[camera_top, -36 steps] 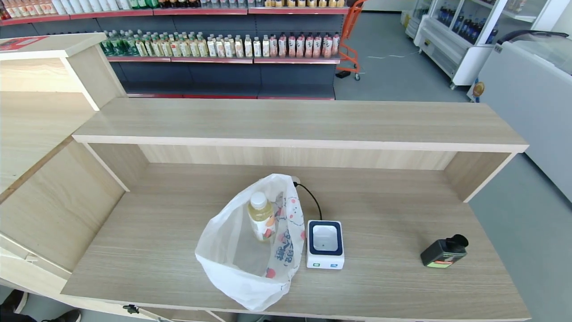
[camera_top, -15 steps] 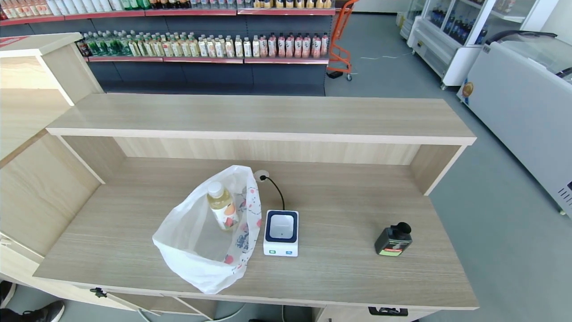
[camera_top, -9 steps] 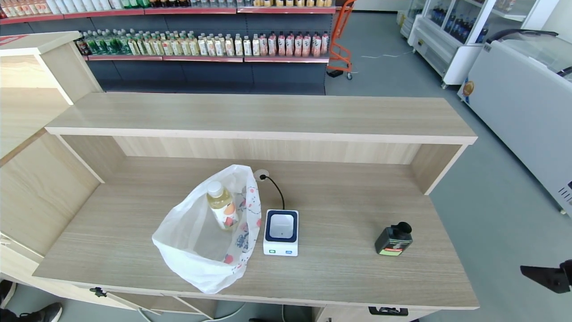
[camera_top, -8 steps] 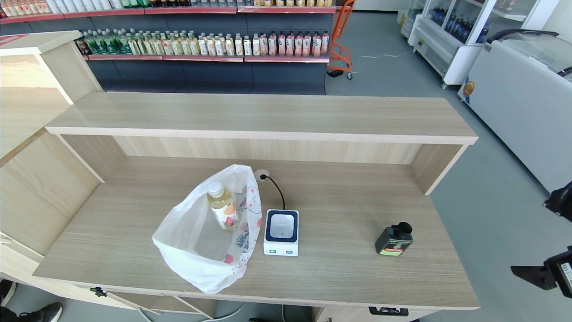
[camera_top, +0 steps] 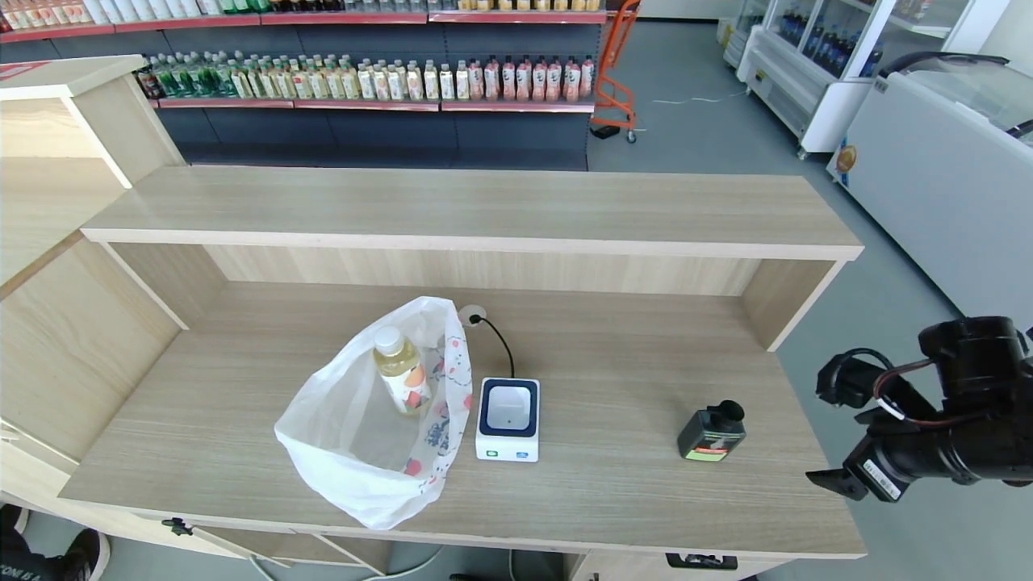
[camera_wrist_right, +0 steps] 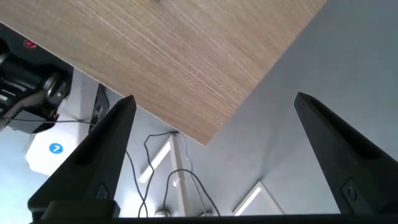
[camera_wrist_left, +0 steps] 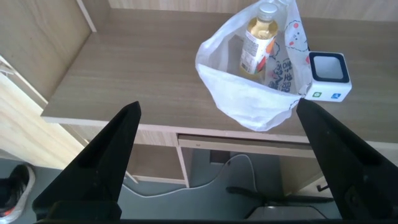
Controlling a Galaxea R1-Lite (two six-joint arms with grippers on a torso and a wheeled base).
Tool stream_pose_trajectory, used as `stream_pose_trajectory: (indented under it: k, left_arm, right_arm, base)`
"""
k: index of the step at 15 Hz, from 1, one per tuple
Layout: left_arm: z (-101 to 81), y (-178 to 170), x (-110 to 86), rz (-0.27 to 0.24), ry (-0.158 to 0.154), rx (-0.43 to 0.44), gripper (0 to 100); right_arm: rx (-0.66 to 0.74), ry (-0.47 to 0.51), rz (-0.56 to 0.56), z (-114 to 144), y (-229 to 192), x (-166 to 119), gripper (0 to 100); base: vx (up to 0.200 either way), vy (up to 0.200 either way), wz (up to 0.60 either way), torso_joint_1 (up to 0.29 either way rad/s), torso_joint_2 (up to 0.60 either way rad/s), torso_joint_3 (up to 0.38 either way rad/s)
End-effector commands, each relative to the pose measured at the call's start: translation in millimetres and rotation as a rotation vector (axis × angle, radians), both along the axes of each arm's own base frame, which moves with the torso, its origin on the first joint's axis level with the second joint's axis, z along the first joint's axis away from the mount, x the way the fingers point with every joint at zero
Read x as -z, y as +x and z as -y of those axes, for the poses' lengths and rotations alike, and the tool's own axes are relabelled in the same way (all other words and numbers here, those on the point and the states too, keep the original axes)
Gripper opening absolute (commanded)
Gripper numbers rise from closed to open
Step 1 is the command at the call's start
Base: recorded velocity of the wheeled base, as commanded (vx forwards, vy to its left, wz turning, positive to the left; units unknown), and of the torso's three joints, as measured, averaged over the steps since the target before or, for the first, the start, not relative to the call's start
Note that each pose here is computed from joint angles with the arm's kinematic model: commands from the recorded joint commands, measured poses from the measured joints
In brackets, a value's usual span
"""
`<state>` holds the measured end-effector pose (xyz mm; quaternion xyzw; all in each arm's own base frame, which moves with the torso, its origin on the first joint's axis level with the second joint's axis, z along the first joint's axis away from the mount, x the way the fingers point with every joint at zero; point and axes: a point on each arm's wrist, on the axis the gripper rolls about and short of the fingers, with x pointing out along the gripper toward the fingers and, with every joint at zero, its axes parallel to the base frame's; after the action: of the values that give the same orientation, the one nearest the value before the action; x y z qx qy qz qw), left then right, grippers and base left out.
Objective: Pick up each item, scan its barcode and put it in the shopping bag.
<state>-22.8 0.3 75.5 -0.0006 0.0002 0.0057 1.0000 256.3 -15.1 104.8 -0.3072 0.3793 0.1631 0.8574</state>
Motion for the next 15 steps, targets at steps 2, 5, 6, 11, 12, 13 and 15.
stream_pose_trajectory:
  k: [2, 5, 6, 11, 12, 13, 15]
  left_arm:
    - [0.0, 0.0, 0.0, 0.0, 0.0, -0.001, 100]
    - [0.0, 0.0, 0.0, 0.0, 0.0, -0.001, 100]
    - [0.0, 0.0, 0.0, 0.0, 0.0, -0.001, 100]
    - [0.0, 0.0, 0.0, 0.0, 0.0, -0.001, 100]
    - [0.0, 0.0, 0.0, 0.0, 0.0, -0.001, 100]
    - [0.0, 0.0, 0.0, 0.0, 0.0, -0.001, 100]
    - [0.0, 0.0, 0.0, 0.0, 0.0, -0.001, 100]
  right_arm:
    - [-0.086, 0.043, -0.097, -14.2, 9.2, 27.3, 100]
    - [-0.167, 0.09, -0.046, -26.5, 34.3, 44.6, 100]
    - [-0.185, 0.098, -0.034, -29.2, 41.3, 49.1, 100]
    - [-0.258, 0.121, 0.003, -47.7, 62.6, 61.7, 100]
    - [-0.266, 0.12, 0.006, -50.5, 66.1, 63.0, 100]
    - [-0.267, 0.119, 0.012, -50.7, 68.3, 63.8, 0]
    - [-0.27, 0.118, 0.02, -51.5, 71.5, 67.1, 0]
  base:
    - [0.0, 0.0, 0.0, 0.0, 0.0, 0.0]
    - [0.0, 0.0, 0.0, 0.0, 0.0, 0.0]
    - [0.0, 0.0, 0.0, 0.0, 0.0, 0.0]
    - [0.0, 0.0, 0.0, 0.0, 0.0, 0.0]
    - [0.0, 0.0, 0.0, 0.0, 0.0, 0.0]
    - [0.0, 0.0, 0.0, 0.0, 0.0, 0.0]
    - [0.0, 0.0, 0.0, 0.0, 0.0, 0.0]
